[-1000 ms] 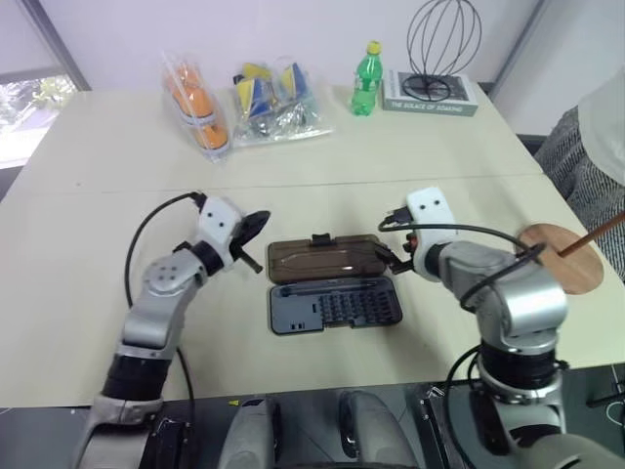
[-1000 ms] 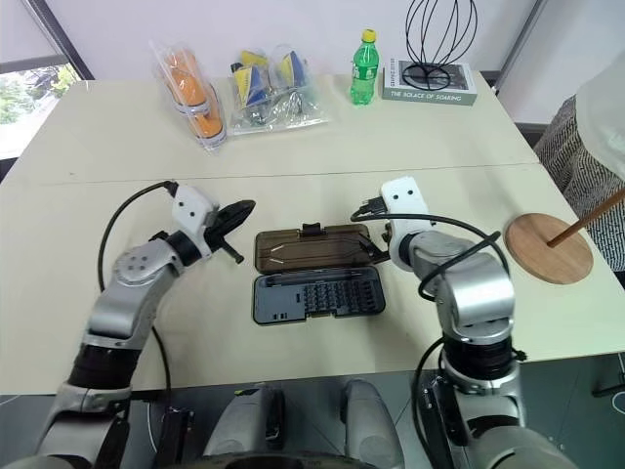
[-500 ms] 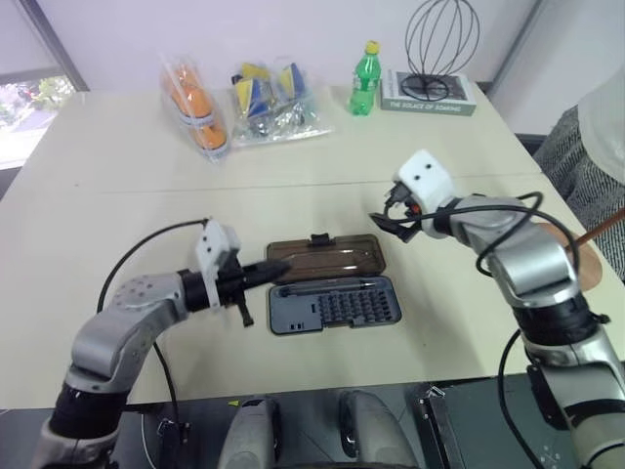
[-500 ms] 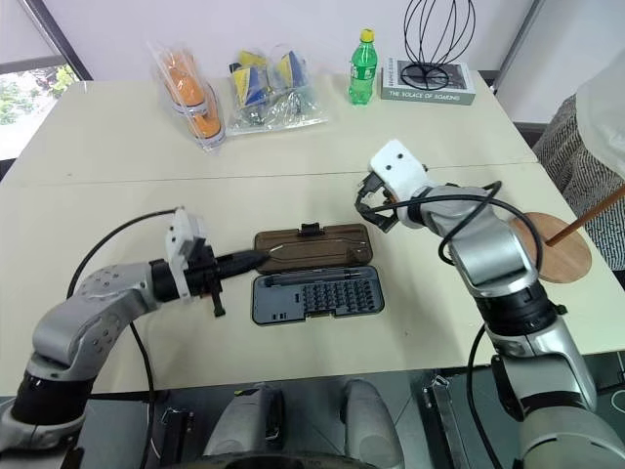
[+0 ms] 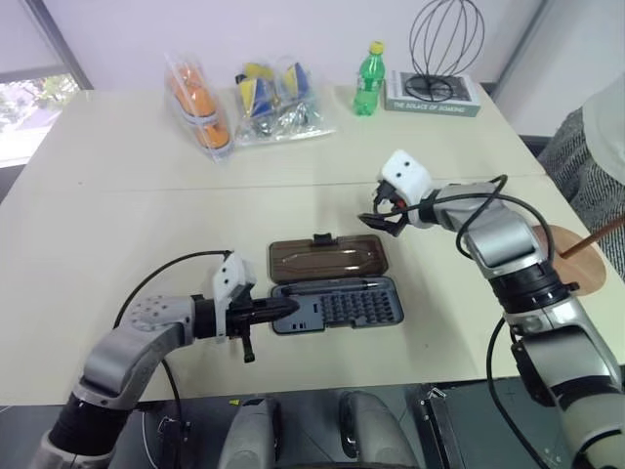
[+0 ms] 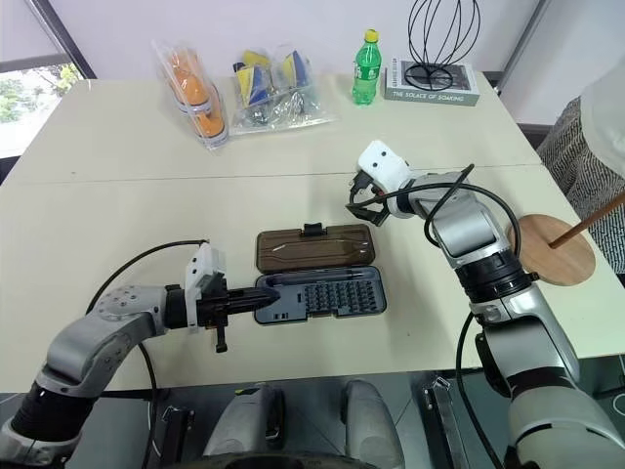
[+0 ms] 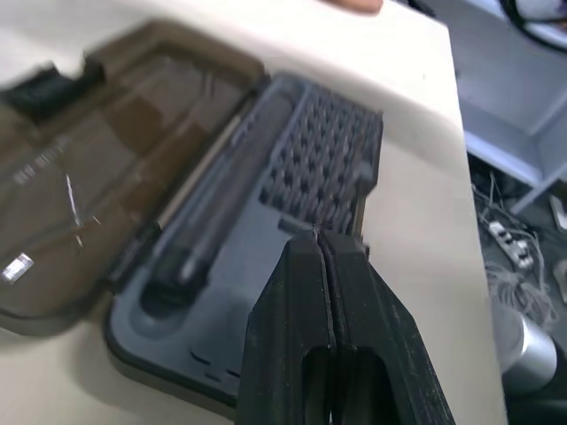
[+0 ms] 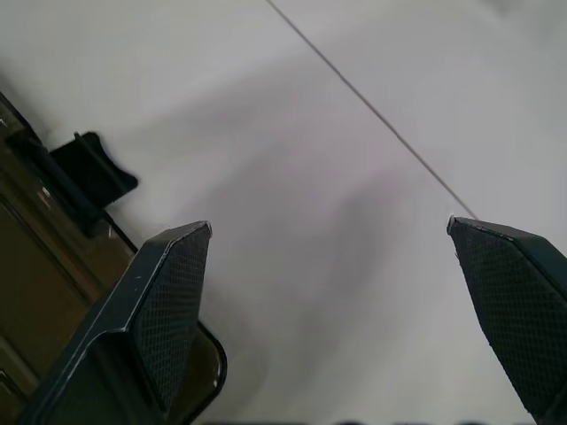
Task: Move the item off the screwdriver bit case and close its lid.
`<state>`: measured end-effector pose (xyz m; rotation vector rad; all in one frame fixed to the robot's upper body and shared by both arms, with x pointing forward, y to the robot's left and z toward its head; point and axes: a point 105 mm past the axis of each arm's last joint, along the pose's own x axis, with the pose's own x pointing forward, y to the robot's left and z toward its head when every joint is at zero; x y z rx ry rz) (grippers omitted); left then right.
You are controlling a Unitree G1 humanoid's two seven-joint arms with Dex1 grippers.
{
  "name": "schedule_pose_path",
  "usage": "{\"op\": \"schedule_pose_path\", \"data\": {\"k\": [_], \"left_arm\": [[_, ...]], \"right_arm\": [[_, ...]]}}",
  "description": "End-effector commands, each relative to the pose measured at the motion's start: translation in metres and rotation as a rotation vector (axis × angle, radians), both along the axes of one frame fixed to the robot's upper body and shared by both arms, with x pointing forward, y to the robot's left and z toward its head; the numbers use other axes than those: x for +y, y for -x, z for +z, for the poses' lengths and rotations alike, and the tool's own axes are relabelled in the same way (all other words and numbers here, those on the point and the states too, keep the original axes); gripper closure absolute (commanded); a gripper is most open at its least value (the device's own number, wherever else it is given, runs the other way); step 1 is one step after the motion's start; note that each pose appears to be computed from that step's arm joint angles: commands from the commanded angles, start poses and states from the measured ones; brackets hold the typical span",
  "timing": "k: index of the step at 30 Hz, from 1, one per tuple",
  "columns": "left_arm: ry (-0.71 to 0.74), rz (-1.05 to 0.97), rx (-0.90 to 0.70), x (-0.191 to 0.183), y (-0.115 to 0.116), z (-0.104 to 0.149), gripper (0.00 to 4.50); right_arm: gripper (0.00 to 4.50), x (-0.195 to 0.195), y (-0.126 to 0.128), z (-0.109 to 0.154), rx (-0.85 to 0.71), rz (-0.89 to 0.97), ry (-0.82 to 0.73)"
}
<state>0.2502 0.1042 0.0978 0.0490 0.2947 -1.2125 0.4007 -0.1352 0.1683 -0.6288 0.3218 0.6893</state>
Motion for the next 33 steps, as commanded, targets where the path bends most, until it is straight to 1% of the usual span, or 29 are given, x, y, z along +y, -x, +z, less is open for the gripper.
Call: {"op": "schedule_pose_path", "data": {"k": [1, 3, 6, 9, 15, 23, 31, 33], "left_arm": [[-0.012, 0.018, -0.017, 0.001, -0.005, -0.009, 4.5], [-0.015, 0.033, -0.019, 0.001, -0.007, -0.012, 4.5], [-0.042, 0.02, -0.014, 0.003, -0.005, -0.021, 4.5], [-0.046, 0.018, -0.012, 0.004, -0.004, -0.025, 4.5], [-0.049, 0.018, -0.015, 0.004, -0.004, -0.027, 4.5], [-0.063, 0.029, -0.038, 0.005, -0.005, -0.026, 4.5], [-0.077, 0.052, -0.051, 0.011, -0.007, -0.024, 4.5], [-0.078, 0.059, -0.052, 0.012, -0.008, -0.024, 4.5]], "right_arm": [[0.05, 0.005, 0.007, 0.006, -0.008, 0.102, 0.055], [0.05, 0.004, 0.011, 0.002, 0.013, 0.128, 0.071], [0.05, 0.004, 0.014, -0.001, 0.05, 0.152, 0.068], [0.05, 0.002, 0.017, -0.005, 0.063, 0.18, 0.104], [0.05, 0.0, 0.011, -0.009, 0.074, 0.167, 0.102], [0.05, -0.004, 0.003, -0.021, 0.085, 0.151, 0.107], [0.05, -0.002, 0.002, -0.028, 0.113, 0.16, 0.086], [0.55, -0.001, 0.002, -0.03, 0.113, 0.164, 0.09]]}}
